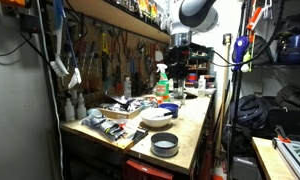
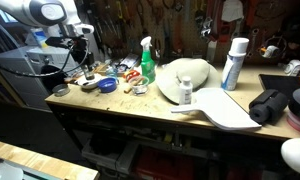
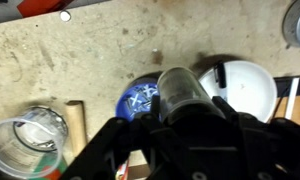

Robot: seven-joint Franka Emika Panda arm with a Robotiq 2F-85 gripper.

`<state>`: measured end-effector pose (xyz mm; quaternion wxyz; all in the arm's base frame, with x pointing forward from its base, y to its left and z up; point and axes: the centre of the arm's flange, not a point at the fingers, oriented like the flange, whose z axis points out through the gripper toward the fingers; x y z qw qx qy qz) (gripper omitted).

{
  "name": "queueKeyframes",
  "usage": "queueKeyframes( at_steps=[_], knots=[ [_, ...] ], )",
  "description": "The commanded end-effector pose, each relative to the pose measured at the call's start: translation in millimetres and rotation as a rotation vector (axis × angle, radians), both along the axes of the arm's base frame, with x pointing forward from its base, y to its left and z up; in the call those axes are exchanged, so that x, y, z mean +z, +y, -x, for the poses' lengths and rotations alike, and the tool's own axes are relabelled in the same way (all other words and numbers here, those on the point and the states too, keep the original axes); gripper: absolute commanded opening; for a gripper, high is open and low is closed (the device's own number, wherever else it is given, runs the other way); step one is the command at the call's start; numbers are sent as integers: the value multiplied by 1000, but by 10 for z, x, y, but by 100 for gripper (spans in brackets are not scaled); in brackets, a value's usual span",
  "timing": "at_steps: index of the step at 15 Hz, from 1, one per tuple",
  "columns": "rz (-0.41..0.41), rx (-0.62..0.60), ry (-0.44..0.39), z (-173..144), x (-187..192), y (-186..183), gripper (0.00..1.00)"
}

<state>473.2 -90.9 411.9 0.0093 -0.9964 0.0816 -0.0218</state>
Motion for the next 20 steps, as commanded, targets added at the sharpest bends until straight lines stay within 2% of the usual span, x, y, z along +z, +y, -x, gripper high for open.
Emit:
queueKeyframes(
  at_steps=[1,3,5,6,9,10,13,17,20],
  knots=[
    [-31,142,27,244,-16,477,29],
    [-32,196,44,277,-58,690,29],
    [-10,170,42,129,-84,648,29],
    [-8,179,43,127,-83,696,54],
    [-9,173,45,115,-94,668,54],
    [-9,172,45,115,-96,661,29],
    [-38,277,40,178,-288,1049,29],
    [-30,443,-19,302,-388,1717,29],
    [-17,525,-47,350,-416,2022,29]
  ],
)
